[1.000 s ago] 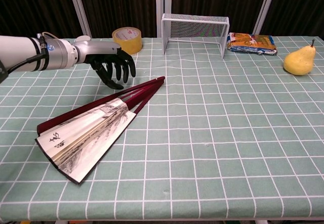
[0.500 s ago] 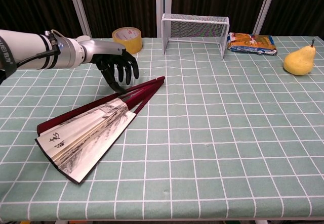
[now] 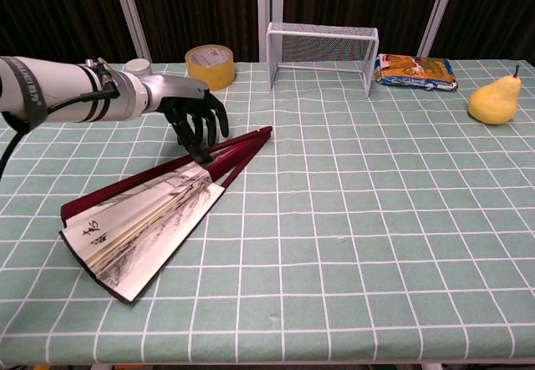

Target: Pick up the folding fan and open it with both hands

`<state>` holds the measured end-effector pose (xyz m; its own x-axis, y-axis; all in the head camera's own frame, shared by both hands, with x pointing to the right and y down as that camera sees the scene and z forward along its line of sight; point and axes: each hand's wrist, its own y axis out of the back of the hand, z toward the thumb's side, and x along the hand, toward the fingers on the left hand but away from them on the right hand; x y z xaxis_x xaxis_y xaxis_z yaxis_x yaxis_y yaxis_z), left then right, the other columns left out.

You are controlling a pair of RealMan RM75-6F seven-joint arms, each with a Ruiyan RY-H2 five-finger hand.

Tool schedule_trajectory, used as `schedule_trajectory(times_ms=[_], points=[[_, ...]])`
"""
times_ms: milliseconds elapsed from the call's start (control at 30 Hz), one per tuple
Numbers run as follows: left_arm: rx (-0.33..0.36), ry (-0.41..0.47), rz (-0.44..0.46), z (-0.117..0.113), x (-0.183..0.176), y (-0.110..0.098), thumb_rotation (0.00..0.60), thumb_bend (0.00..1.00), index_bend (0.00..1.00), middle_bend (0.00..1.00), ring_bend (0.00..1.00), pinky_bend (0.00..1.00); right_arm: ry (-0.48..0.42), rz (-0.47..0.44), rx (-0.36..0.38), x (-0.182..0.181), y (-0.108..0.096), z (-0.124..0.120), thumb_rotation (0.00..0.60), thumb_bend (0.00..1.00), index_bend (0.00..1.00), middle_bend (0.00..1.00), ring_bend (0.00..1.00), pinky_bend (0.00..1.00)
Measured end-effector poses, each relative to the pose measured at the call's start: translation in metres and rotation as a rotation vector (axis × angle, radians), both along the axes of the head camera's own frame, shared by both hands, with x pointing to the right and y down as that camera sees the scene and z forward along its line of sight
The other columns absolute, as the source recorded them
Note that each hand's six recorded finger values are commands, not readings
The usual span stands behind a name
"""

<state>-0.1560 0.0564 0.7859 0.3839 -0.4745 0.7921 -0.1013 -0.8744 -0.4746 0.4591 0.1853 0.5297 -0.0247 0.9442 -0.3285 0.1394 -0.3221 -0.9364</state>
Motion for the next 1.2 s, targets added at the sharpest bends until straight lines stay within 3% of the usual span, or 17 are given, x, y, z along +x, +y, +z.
schedule_trajectory(times_ms=[333,1000,1200], points=[[-0.001,-0.026,0.011,0.002,0.006,0.002,0.600,0.30,0.39,0.48,0.46,0.52,0.000,0.006,0.000,0.002,0.001,-0.001,0.600,0.12,0.00,0.00,0.00,0.00],[-0.047,-0.024,-0.011,-0.001,-0.003,-0.008,0.596,0.31,0.38,0.47,0.46,0.52,0.001,0.014,-0.002,0.002,0.001,0.000,0.600,0.12,0.00,0.00,0.00,0.00],[-0.060,-0.032,-0.005,0.001,-0.006,-0.010,0.599,0.37,0.38,0.47,0.46,0.52,0.000,0.018,0.000,0.004,0.001,-0.001,0.600,0.12,0.00,0.00,0.00,0.00]])
